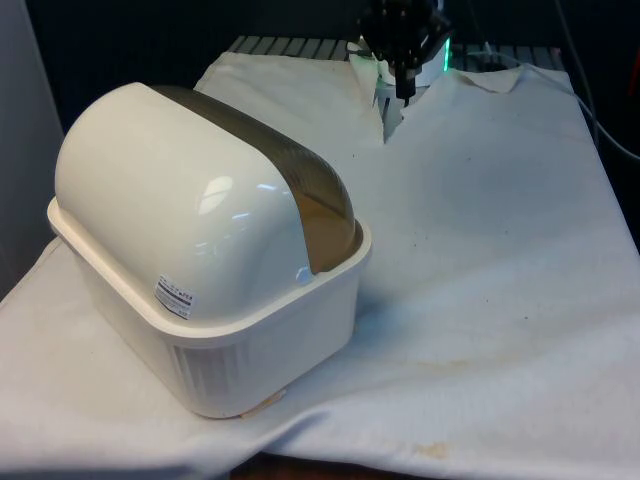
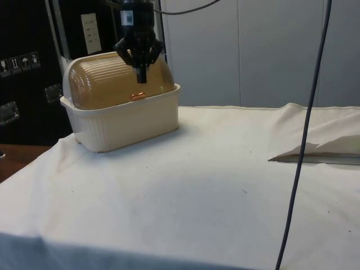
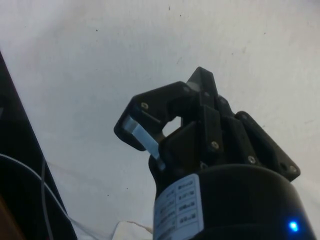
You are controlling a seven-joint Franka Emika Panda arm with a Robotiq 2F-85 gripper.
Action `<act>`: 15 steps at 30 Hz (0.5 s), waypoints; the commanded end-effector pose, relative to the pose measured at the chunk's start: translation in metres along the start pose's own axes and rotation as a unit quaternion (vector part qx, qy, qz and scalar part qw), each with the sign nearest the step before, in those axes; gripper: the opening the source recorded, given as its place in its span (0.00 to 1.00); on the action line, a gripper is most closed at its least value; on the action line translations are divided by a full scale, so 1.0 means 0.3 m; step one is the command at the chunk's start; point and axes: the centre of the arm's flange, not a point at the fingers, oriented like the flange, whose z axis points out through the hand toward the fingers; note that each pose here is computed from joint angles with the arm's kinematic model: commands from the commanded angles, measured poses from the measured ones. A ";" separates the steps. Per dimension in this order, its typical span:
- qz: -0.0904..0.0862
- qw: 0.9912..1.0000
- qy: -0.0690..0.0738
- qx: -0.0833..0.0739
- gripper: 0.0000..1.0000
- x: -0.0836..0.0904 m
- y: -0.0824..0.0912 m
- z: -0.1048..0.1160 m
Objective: Open the lid, then close it.
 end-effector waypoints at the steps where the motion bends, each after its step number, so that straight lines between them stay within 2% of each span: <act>1: -0.008 1.000 0.000 0.001 0.00 -0.002 -0.002 -0.005; 7: -0.033 0.999 -0.002 0.000 0.00 -0.002 -0.002 -0.001; 8: -0.030 1.000 -0.001 0.000 0.00 0.000 0.000 -0.001; 9: -0.041 0.999 -0.003 0.000 0.00 -0.003 -0.001 -0.001; 13: -0.056 0.998 -0.004 -0.001 0.00 -0.003 -0.001 0.001; 15: -0.068 0.998 -0.004 -0.001 0.00 -0.003 -0.001 0.001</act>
